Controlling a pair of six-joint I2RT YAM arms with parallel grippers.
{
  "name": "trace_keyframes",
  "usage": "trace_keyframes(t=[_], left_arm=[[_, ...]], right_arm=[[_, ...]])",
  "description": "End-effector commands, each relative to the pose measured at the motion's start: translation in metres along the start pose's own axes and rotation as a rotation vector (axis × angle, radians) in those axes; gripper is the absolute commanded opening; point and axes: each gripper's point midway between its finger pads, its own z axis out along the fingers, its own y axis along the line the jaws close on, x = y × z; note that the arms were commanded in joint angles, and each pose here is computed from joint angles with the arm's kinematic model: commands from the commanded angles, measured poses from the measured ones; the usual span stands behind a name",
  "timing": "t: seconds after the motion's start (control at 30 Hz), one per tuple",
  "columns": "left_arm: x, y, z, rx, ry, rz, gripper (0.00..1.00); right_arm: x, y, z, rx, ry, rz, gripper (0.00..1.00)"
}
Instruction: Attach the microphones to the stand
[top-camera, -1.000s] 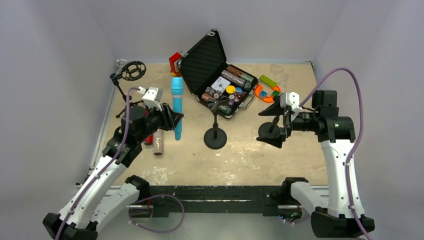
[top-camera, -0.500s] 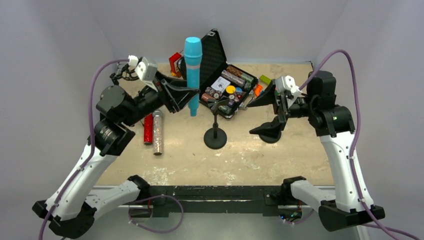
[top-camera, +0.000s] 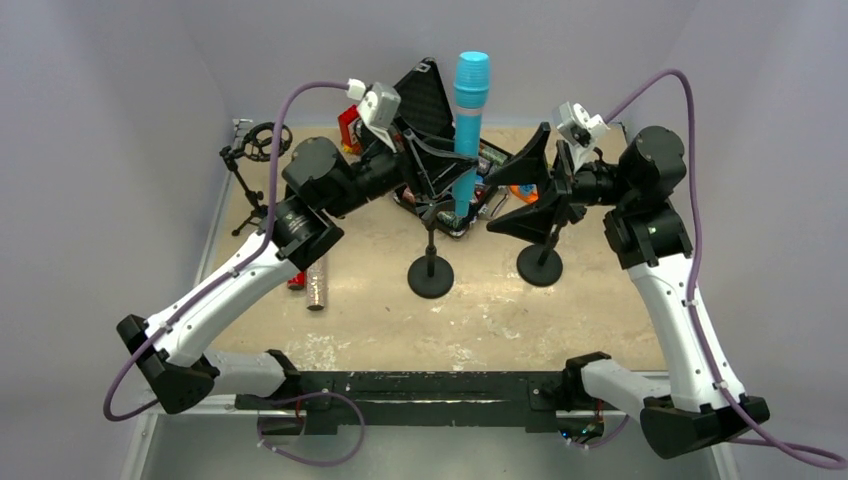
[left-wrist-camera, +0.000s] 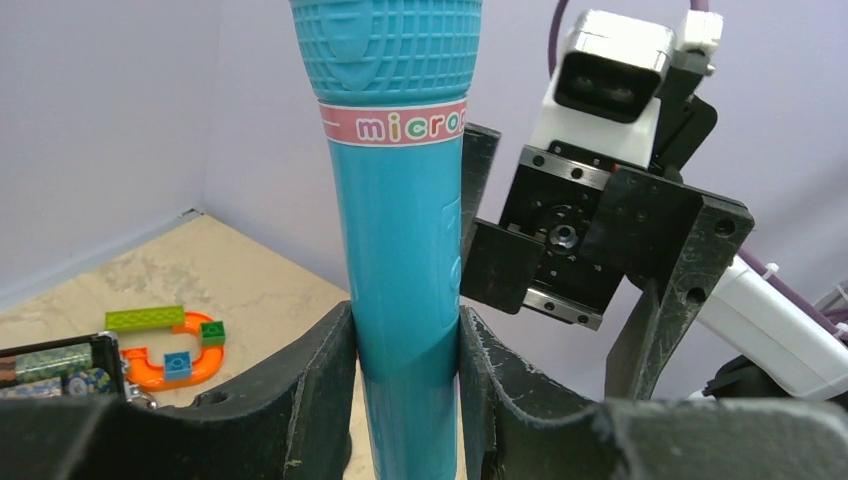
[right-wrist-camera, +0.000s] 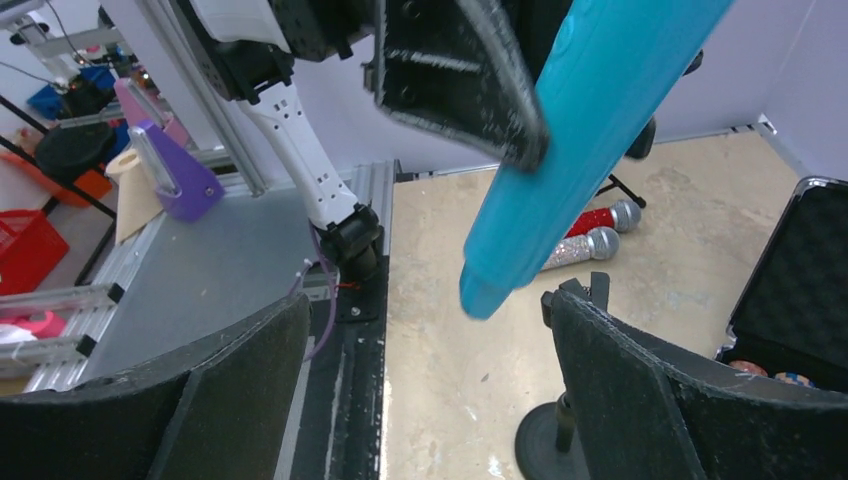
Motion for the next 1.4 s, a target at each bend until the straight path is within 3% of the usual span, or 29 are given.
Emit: trace_keyframes(t=[0.0,0.2,0.57,0.63,0.77,0.83,0.87,0.9,1.03,1.1,1.2,1.37], left_arm=[[-0.048,-0.034,0.011,0.082,-0.165,0.008,0.00],[-0.039,-0.041,0.025,0.107,-0.163,-0.010,0.00],[-0.021,-0.039,0.043,0.131,-0.146,-0.046,0.00],[-0.020,-0.040,0.043,0.134,-0.144,-0.047,0.00],[-0.019,-0.043,0.040,0.144,-0.141,-0.054,0.00],[-0.019,-0.044,0.037,0.145,-0.139,-0.058,0.00],[-0.020,-0.045,0.035,0.147,-0.137,-0.059,0.00],[-0.018,-0.045,0.032,0.143,-0.128,-0.058,0.08],[-0.011,-0.044,0.006,0.104,-0.069,-0.032,0.61],[0.000,-0.039,-0.015,0.077,-0.010,0.016,0.75],[0.022,-0.029,-0.054,0.030,0.089,0.089,0.89],[0.078,-0.005,-0.116,-0.052,0.335,0.226,0.92]], right_arm=[[-0.010,-0.015,0.009,0.032,-0.047,0.081,0.93],[-0.010,-0.025,0.014,0.026,-0.058,0.154,0.87],[-0.009,-0.020,0.018,-0.033,-0.062,0.213,0.65],[-0.008,-0.021,0.018,-0.037,-0.063,0.212,0.55],[-0.002,-0.020,0.018,-0.049,-0.055,0.228,0.13],[0.002,-0.020,0.017,-0.046,-0.053,0.224,0.01],[0.005,-0.020,0.017,-0.046,-0.049,0.220,0.00],[0.007,-0.018,0.016,-0.050,-0.043,0.209,0.00],[0.017,-0.006,0.009,-0.100,0.001,0.104,0.00],[0.021,-0.004,0.005,-0.105,0.021,0.046,0.00],[0.029,-0.009,0.002,-0.060,0.049,-0.044,0.00],[0.049,-0.034,-0.002,0.037,0.127,-0.171,0.00]])
